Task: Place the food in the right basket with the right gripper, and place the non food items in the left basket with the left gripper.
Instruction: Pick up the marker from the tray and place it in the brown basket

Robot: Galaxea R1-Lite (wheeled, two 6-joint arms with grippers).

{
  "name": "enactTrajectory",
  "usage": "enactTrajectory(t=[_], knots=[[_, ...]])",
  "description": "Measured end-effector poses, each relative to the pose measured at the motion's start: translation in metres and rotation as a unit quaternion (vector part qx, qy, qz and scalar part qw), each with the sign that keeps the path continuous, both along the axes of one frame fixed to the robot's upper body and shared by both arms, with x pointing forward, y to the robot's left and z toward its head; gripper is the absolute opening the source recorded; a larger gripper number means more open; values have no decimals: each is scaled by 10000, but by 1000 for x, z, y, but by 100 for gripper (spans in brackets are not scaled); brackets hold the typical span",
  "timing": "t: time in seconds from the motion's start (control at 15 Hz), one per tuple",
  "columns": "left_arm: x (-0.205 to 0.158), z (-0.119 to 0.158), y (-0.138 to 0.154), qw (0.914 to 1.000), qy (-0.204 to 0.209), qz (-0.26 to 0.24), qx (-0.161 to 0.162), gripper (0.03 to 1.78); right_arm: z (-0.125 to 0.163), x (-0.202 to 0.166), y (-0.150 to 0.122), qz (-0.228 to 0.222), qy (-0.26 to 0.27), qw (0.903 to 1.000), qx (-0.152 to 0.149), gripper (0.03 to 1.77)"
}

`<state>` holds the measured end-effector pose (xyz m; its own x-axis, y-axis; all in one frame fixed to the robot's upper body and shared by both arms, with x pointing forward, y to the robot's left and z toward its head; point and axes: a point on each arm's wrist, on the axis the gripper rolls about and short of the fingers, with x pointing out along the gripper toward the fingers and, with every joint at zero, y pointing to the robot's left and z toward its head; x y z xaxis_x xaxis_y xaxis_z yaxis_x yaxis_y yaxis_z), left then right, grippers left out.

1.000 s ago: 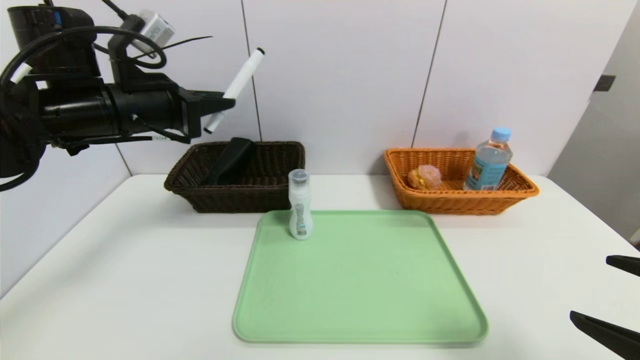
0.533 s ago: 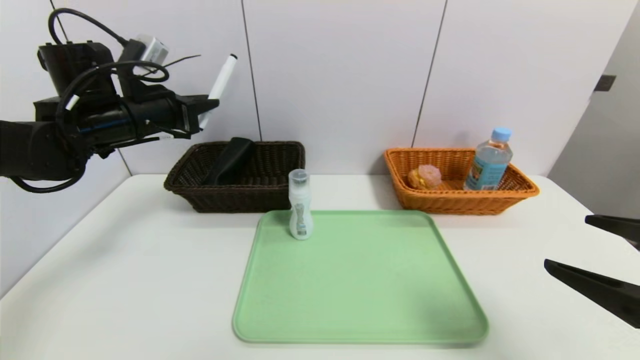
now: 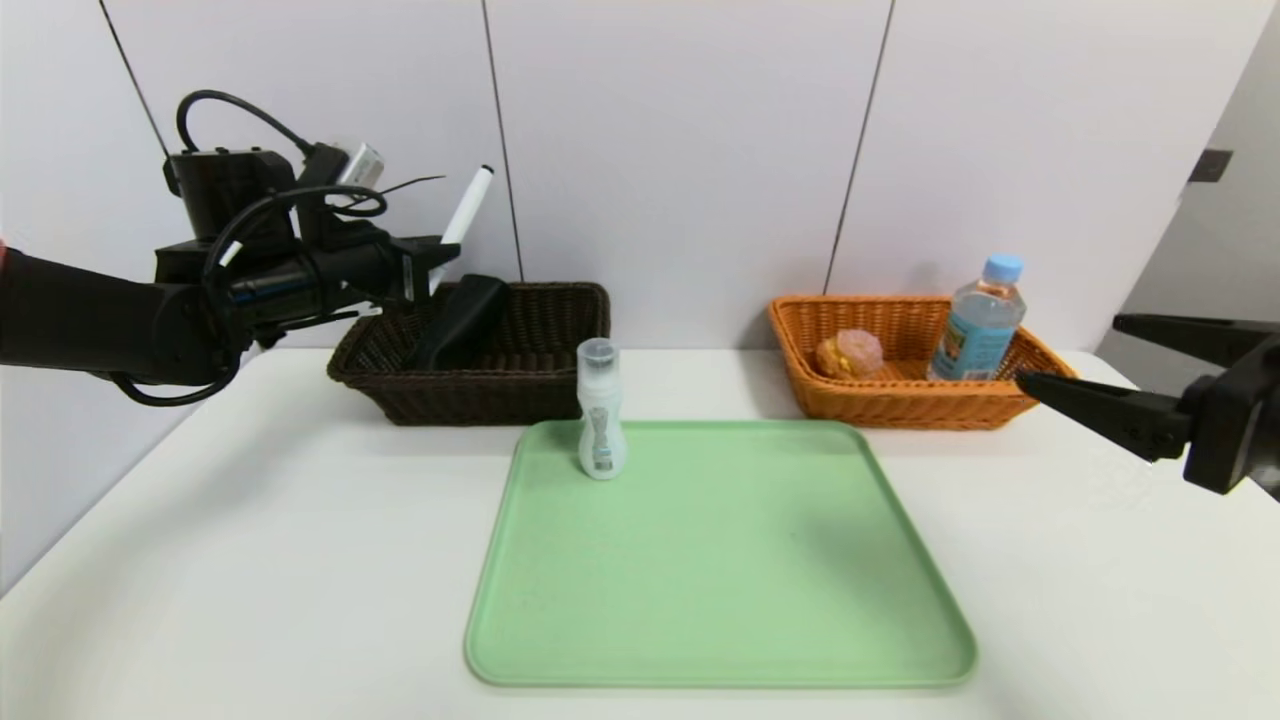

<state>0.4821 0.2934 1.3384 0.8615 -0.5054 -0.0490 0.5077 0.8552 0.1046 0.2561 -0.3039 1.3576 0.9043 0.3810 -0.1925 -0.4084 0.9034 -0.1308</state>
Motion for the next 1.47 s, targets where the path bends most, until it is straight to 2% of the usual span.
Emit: enactTrajectory(t=[0.33,0.53,0.67,0.93,1.27,1.47], knots=[[5,-16,-32,9997,134,-211,39,17,-5,15,-1,-90,188,9998,-25,171],[11,-26,-62,9996,-157,-246,12,17,-7,18,-1,-94,235,9997,-32,171],[15,-36,-74,9997,-121,-232,28,17,-7,19,-1,-97,246,9996,-35,171],[18,-50,-86,9998,28,163,93,17,-10,20,-1,-100,321,9994,-42,171],[19,-58,-87,9992,225,289,169,17,-14,22,-1,-96,393,9992,-54,171],[21,-53,-87,9995,-68,299,66,17,-15,22,-1,-85,420,9991,-53,171]])
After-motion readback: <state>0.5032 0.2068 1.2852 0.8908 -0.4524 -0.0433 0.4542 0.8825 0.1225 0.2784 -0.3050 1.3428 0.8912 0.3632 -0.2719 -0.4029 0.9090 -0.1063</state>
